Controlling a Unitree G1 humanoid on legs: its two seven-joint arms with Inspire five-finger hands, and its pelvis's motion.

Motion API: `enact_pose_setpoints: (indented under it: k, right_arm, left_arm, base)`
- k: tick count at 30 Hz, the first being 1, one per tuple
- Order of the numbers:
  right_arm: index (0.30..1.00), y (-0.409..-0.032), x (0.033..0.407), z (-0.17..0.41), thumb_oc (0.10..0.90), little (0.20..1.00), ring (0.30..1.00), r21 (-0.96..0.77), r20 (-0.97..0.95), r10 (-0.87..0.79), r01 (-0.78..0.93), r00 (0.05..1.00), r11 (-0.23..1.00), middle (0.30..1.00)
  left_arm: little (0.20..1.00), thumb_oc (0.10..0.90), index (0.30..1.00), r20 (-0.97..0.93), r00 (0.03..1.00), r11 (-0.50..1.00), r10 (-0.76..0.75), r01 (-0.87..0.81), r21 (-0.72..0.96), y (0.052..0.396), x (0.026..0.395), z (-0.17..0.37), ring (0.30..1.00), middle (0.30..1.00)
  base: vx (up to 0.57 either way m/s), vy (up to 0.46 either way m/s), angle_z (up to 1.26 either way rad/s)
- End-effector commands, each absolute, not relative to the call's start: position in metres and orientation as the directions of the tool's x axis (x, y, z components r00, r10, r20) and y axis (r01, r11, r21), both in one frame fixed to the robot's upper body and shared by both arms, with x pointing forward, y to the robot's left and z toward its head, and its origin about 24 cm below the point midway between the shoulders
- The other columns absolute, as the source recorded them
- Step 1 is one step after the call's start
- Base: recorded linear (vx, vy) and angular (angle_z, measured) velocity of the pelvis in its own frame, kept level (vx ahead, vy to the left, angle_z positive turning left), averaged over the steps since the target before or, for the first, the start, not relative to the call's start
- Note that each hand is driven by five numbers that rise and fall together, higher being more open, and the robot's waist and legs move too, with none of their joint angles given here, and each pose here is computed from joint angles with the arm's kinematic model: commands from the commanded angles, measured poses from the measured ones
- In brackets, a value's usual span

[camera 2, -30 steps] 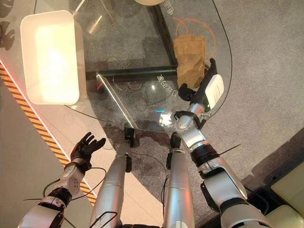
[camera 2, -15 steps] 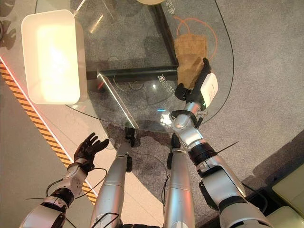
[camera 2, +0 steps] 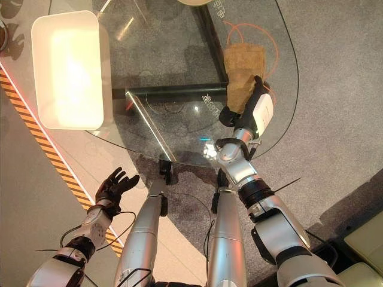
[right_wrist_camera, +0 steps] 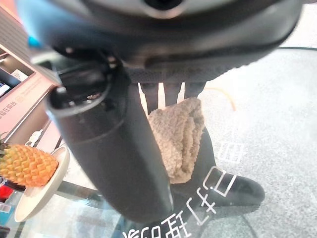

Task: Wipe the table with a cloth and put it in the basket.

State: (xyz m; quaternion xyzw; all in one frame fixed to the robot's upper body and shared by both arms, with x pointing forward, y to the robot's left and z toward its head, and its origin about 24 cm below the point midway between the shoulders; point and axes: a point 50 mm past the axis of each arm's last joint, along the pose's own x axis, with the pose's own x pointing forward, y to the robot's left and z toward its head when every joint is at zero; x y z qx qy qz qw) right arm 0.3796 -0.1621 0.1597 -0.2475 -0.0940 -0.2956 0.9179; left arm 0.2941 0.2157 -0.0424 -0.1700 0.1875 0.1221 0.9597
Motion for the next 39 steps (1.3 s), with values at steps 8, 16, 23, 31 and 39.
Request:
enact_pose_setpoints:
  k: [8, 16, 23, 31, 39]
  right_arm:
    - [0.9, -0.165, 0.395, 0.202, 0.8, 0.9, 0.9, -0.445, 0.444, -0.454, 0.63, 0.772, 0.637, 0.9]
    - [0.3, -0.175, 0.402, 0.209, 0.1, 0.2, 0.3, -0.487, 0.411, -0.477, 0.629, 0.777, 0.605, 0.3]
    - [0.3, -0.181, 0.404, 0.209, 0.1, 0.2, 0.3, -0.488, 0.399, -0.491, 0.633, 0.774, 0.601, 0.3]
    - [0.3, -0.182, 0.405, 0.212, 0.1, 0.2, 0.3, -0.476, 0.406, -0.499, 0.643, 0.766, 0.6, 0.3]
    - [0.3, -0.179, 0.405, 0.218, 0.1, 0.2, 0.3, -0.451, 0.427, -0.473, 0.635, 0.77, 0.627, 0.3]
  left_arm:
    - [0.9, 0.8, 0.9, -0.379, 0.907, 0.924, 0.185, -0.292, -0.247, 0.222, 0.294, -0.04, 0.9, 0.9]
    - [0.9, 0.8, 0.9, -0.372, 0.913, 0.931, 0.168, -0.27, -0.244, 0.219, 0.3, -0.035, 0.9, 0.9]
    - [0.9, 0.8, 0.9, -0.373, 0.913, 0.932, 0.164, -0.267, -0.245, 0.219, 0.3, -0.035, 0.9, 0.9]
    - [0.9, 0.8, 0.9, -0.368, 0.916, 0.933, 0.16, -0.263, -0.247, 0.216, 0.302, -0.034, 0.9, 0.9]
    - [0.9, 0.8, 0.9, -0.364, 0.917, 0.932, 0.161, -0.262, -0.249, 0.216, 0.302, -0.033, 0.9, 0.9]
  base:
    - [0.0, -0.016, 0.02]
    - [0.0, -0.011, 0.03]
    - [0.0, 0.0, 0.0]
    - [0.0, 0.0, 0.0]
    - [0.0, 0.0, 0.0]
